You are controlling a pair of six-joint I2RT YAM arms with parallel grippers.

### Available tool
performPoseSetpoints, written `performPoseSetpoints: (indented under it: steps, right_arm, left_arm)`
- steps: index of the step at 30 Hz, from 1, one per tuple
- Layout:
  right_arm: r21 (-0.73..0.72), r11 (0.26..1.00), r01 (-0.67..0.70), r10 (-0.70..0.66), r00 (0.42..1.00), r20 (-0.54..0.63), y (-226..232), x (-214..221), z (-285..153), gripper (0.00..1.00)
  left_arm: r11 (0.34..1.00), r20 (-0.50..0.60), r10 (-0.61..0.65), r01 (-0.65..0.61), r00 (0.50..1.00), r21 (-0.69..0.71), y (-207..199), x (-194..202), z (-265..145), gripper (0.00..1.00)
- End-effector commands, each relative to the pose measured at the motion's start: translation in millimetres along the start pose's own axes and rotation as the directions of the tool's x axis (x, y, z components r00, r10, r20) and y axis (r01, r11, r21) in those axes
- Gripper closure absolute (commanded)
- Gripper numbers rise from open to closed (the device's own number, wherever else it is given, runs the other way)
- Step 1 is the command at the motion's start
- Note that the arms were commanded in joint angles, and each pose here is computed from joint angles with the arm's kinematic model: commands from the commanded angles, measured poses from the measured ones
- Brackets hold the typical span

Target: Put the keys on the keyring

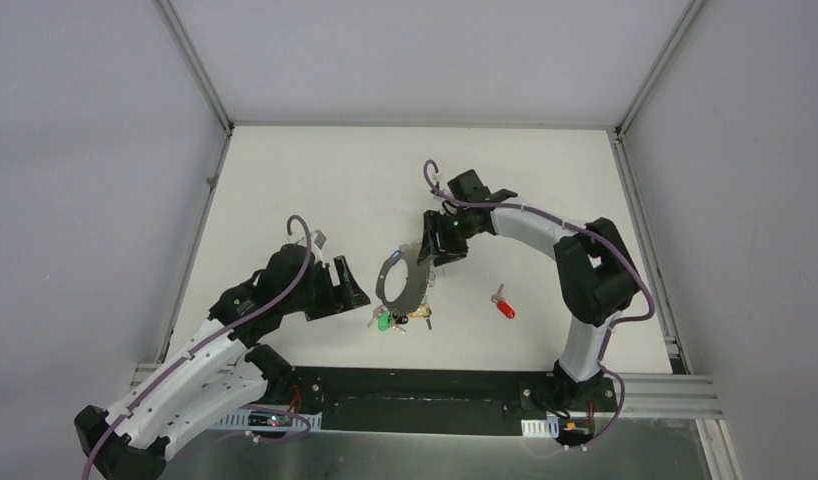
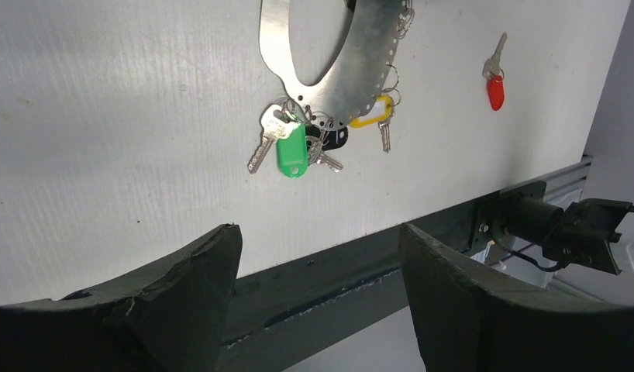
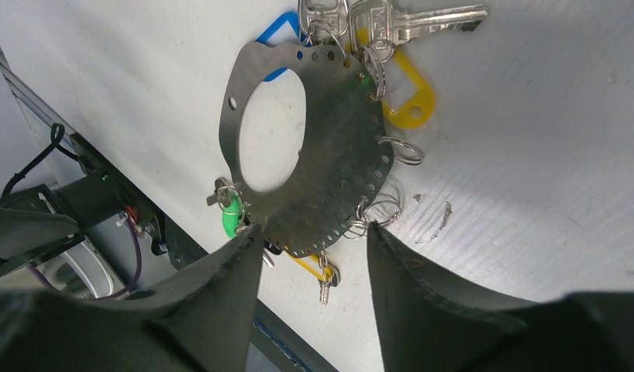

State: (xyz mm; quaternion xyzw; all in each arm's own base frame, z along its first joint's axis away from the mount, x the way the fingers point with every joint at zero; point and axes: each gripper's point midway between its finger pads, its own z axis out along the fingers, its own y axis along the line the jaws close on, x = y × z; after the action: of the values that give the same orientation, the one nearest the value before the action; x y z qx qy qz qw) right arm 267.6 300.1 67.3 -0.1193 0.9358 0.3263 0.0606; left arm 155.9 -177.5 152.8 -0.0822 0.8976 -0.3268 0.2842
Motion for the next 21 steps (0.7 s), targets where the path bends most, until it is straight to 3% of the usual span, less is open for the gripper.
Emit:
performPoseSetpoints:
  steps: [1, 10, 17, 21]
  right_arm:
    - [0.031, 0.998, 0.062, -0.065, 0.993, 0.102, 10, -15, -22, 0.42]
    - [0.032, 0.998, 0.049, -0.051, 0.997, 0.052, 5, 9, -28, 0.38]
    - [-0.054, 0.998, -0.018, 0.017, 1.000, -0.013, 8, 39, -18, 0.57]
    - [-0.058, 0.998, 0.014, -0.018, 0.998, -0.059, 9, 53, -5, 0.57]
  left_arm:
    - [0.998, -0.019, -0.050, 0.050, 0.999, -0.027, 6, 4, 7, 0.24]
    - [0.986, -0.125, -0.164, 0.161, 0.978, -0.035, 11, 29, 34, 0.25]
    - [0.976, -0.132, -0.212, 0.217, 0.968, 0.025, 3, 31, 47, 0.26]
    - [0.976, -0.134, -0.209, 0.215, 0.969, 0.034, 0, 30, 49, 0.26]
